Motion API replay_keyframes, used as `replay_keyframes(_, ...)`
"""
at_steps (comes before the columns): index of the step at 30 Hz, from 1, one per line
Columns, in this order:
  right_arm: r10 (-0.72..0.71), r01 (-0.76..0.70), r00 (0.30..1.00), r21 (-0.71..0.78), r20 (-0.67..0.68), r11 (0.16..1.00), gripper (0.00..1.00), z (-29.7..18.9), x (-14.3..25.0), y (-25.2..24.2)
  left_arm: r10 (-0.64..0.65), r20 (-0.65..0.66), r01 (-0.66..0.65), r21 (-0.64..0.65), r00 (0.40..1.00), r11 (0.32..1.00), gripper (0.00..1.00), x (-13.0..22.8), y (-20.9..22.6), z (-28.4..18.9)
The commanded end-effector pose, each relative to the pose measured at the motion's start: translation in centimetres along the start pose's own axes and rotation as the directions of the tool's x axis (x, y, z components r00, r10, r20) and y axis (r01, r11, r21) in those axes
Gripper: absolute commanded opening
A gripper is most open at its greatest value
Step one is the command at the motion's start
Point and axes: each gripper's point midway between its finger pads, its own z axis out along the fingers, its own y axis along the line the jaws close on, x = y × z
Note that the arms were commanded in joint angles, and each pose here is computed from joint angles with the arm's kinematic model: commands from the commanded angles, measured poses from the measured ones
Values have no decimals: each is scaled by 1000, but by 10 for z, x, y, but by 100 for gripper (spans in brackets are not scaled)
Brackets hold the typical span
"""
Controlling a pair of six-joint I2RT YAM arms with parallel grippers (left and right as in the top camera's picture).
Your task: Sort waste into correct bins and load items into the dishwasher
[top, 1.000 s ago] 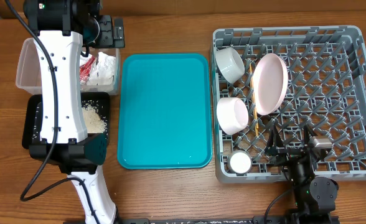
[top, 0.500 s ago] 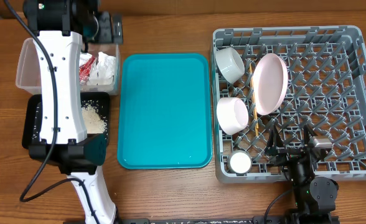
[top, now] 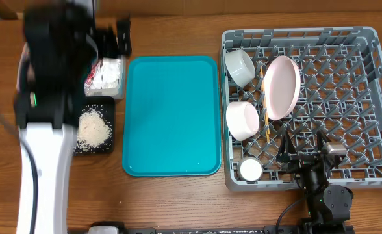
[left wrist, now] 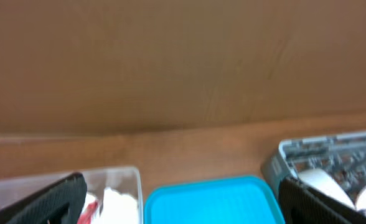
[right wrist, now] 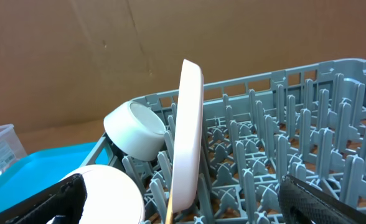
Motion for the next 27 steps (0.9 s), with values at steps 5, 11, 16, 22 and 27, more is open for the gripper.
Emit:
replay_keyframes(5, -1, 1, 1000, 0, 4, 1000, 100, 0, 2, -1, 43, 150, -36, -44, 988, 998, 100, 89, 3, -44)
replay_keyframes(11, -1, 1, 1000, 0, 4, 1000, 100, 0, 2, -1, 57, 257, -35, -90, 965, 995, 100, 158, 9, -71)
replay_keyframes(16, -1, 1, 1000, 0, 4, 1000, 100, 0, 2, -1, 65, 307, -37, -96, 949, 995, 100, 207, 10, -82)
replay_keyframes(22, -1, 1, 1000, 0, 4, 1000, 100, 0, 2, -1, 71, 351, -33, -115, 934, 993, 100, 248, 16, -86)
replay_keyframes(27, -1, 1, 1000, 0, 4, 1000, 100, 0, 2, -1, 103, 298, -66, -130, 949, 989, 100, 268, 17, -85)
